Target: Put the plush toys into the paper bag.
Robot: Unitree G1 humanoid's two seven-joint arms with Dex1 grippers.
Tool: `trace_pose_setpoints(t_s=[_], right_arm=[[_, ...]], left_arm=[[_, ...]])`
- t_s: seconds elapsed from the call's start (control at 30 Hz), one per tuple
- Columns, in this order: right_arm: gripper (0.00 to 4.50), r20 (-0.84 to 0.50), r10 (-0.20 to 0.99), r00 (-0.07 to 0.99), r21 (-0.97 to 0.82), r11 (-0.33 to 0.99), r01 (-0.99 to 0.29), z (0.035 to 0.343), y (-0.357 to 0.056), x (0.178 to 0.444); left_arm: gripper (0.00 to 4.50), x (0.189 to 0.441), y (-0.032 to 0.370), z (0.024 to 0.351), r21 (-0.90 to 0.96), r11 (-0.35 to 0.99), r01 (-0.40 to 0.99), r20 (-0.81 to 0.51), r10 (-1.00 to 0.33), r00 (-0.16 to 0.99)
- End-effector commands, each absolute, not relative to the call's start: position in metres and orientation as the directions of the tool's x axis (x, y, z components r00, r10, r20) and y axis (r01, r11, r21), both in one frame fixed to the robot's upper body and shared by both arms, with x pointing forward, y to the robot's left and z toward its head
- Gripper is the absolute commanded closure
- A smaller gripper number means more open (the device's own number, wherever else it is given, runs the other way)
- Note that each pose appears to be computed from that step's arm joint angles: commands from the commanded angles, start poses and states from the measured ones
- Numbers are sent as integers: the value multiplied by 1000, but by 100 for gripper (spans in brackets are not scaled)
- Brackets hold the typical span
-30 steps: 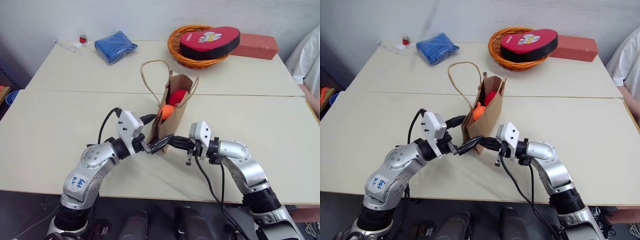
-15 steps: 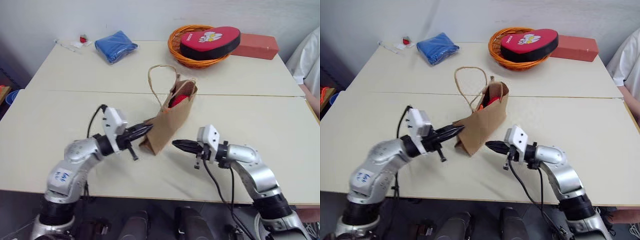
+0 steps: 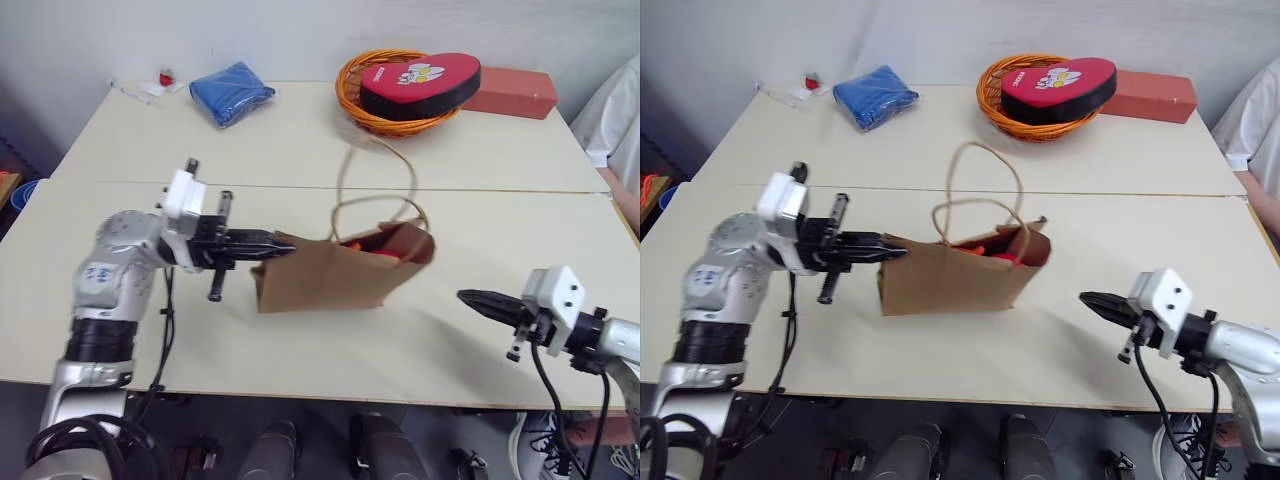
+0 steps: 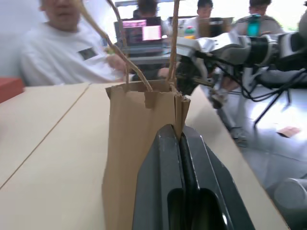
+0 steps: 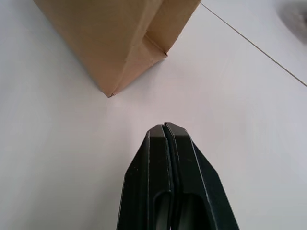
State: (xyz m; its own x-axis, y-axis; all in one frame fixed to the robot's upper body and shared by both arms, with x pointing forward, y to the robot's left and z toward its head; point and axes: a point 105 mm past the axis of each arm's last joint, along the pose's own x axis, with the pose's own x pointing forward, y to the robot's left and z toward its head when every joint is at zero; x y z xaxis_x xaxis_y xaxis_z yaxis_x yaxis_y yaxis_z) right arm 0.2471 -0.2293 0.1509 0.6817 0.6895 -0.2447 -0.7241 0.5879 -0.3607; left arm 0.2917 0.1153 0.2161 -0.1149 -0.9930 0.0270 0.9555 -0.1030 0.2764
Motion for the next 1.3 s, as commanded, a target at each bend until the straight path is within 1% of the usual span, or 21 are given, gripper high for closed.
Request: trace_pose_setpoints(t_s=[0.03,0.1,0.23,0.33,0.37,0.43,0.53,0.63,0.67,0.7,0.77,0.83,0.87,0.9,0.93,0.97,1.0,1.03,1.13,1.3], right_arm=[[450,-199,680,706,-423,590,-688,165,-230,244],[450,-185,684,705,-417,595,-687,166,-228,243],[450,-186,695,694,-414,585,-697,165,-225,242],[450,-180,696,695,-412,588,-696,165,-225,242],[450,-177,698,694,-412,588,-696,164,-224,242],[450,-164,706,689,-408,588,-699,164,-222,243],[450,-144,690,710,-393,618,-681,165,-225,247],[393,-150,672,726,-397,631,-666,167,-229,252],[351,-142,671,728,-417,627,-658,171,-231,254],[325,-134,670,730,-431,624,-652,173,-232,256],[254,-131,673,728,-480,599,-641,178,-235,258],[182,-128,698,704,-509,563,-651,181,-234,259],[149,-125,718,684,-520,540,-662,182,-232,259],[108,-126,735,666,-549,508,-664,185,-232,260],[83,-129,745,655,-571,484,-663,186,-232,261],[42,-128,747,652,-602,464,-650,189,-233,263],[17,-139,760,634,-596,447,-667,189,-234,264],[8,-139,774,618,-589,437,-680,191,-234,266],[8,-163,792,589,-563,415,-714,192,-238,269],[8,-200,796,572,-528,404,-747,186,-243,270]], left_arm=[[449,302,118,204,328,-118,937,-39,-993,-111],[449,307,122,198,344,-113,932,-73,-993,-94],[449,319,130,198,336,-54,940,-82,-996,-27],[449,317,132,201,352,-53,934,-92,-996,-22],[430,315,133,203,352,-52,935,-90,-996,-21],[390,313,137,206,351,-11,936,-75,-997,16],[297,313,150,207,352,94,931,-71,-989,127],[202,306,174,203,305,194,932,-91,-969,231],[164,303,189,199,300,248,921,-101,-952,289],[140,301,198,197,301,283,911,-109,-938,328],[76,295,220,193,306,372,876,-118,-898,423],[12,290,236,189,324,428,844,-141,-860,491],[0,287,242,186,326,442,836,-157,-847,508],[0,285,252,180,337,470,816,-187,-816,547],[0,283,258,176,346,487,802,-208,-794,571],[0,281,264,173,360,497,790,-222,-777,590],[0,279,270,171,382,511,770,-235,-752,616],[0,276,277,168,402,524,751,-252,-725,641],[0,267,286,160,417,534,736,-281,-694,663],[0,264,287,163,437,548,713,-253,-686,682]])
